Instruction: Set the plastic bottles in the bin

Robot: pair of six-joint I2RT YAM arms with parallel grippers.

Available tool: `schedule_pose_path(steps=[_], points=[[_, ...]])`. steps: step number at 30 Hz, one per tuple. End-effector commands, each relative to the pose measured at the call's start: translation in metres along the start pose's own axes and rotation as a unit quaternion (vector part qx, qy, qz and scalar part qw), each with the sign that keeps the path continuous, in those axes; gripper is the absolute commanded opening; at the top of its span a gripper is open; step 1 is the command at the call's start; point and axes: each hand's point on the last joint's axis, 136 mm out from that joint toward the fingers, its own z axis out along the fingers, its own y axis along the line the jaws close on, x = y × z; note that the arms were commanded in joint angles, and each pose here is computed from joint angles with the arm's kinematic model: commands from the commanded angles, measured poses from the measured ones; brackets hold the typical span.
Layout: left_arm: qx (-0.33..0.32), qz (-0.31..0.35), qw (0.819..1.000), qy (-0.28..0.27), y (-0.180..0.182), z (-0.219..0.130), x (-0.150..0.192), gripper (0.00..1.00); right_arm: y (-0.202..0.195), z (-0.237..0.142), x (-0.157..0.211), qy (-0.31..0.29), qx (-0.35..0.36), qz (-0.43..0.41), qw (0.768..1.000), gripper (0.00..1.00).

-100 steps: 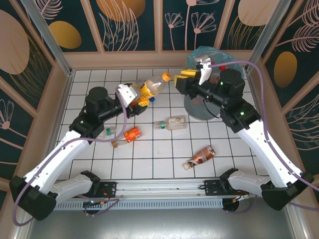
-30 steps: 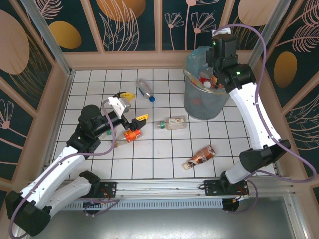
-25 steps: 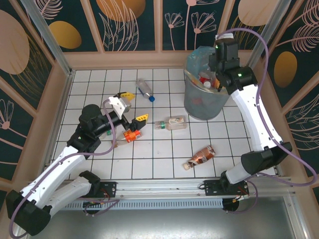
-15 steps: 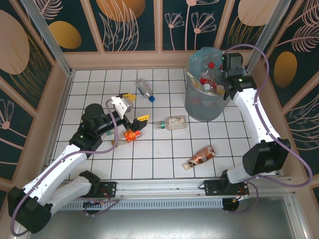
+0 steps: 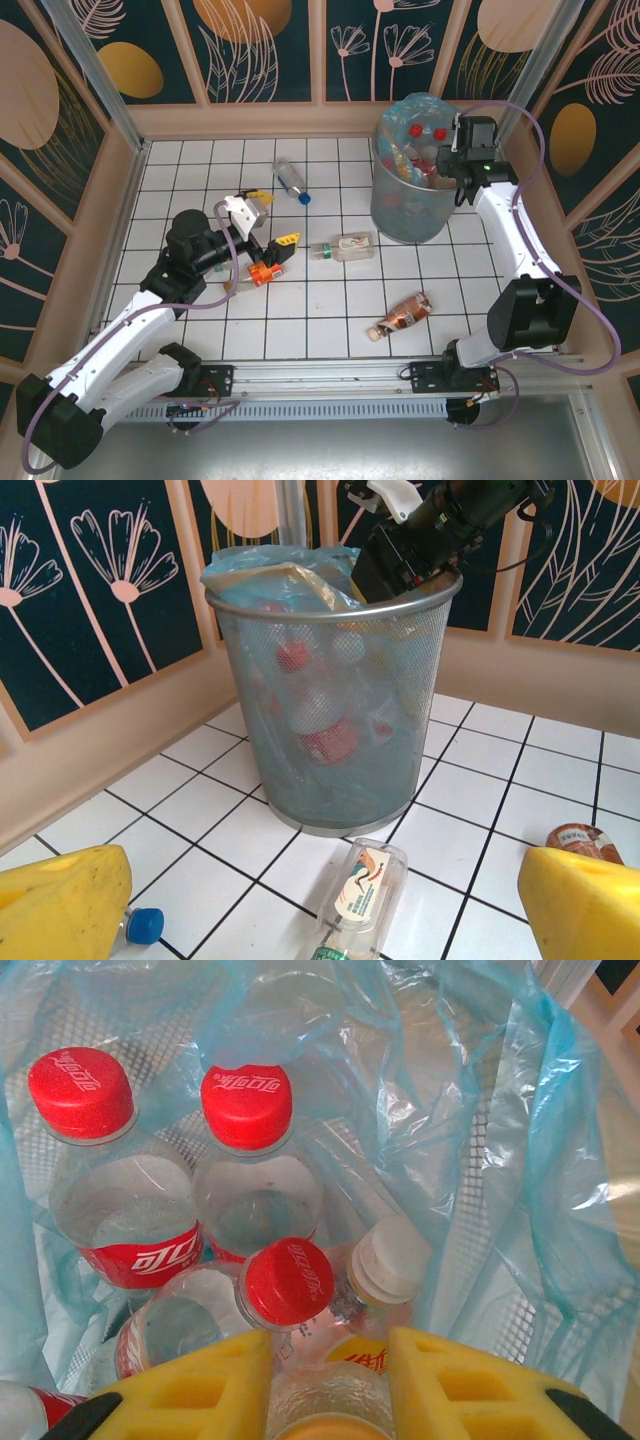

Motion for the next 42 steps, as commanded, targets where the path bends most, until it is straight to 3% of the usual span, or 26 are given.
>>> schedule_pose_path(steps=[1,5,13,15,21,27,32,36,42], points=[[-0.002,0.003,1.000,-0.004,0.000,-0.001,0.000,0.99,0.001,0.009,0.023,0.044,-0.007,0.005,0.999,0.28],[-0.002,0.003,1.000,-0.005,0.001,0.000,-0.001,0.99,0.006,-0.009,-0.005,0.019,-0.024,0.017,0.999,0.45],[-0.001,0.005,1.000,-0.008,0.001,0.001,-0.004,0.99,0.022,-0.066,-0.068,-0.065,-0.020,0.009,0.998,0.54],[-0.001,0.004,1.000,-0.007,0.001,0.001,-0.004,0.99,0.025,-0.070,-0.070,-0.075,-0.021,0.007,0.997,0.53],[0.000,0.002,1.000,-0.003,0.001,0.002,0.000,0.99,0.028,-0.039,-0.028,-0.029,-0.030,0.010,0.999,0.25],[-0.002,0.004,1.000,-0.004,0.001,0.000,0.001,0.99,0.011,-0.013,0.007,0.011,-0.023,0.034,0.999,0.17],[-0.002,0.003,1.000,-0.006,0.000,-0.001,0.000,0.99,0.019,-0.014,0.004,0.019,-0.048,0.042,0.998,0.17],[-0.004,0.003,1.000,-0.009,0.001,-0.001,-0.002,0.99,0.025,-0.032,-0.020,-0.009,-0.059,0.042,0.997,0.21],[-0.030,-0.010,1.000,-0.003,0.010,-0.001,-0.003,0.98,0.035,-0.079,-0.067,-0.074,-0.073,0.041,0.994,0.36]])
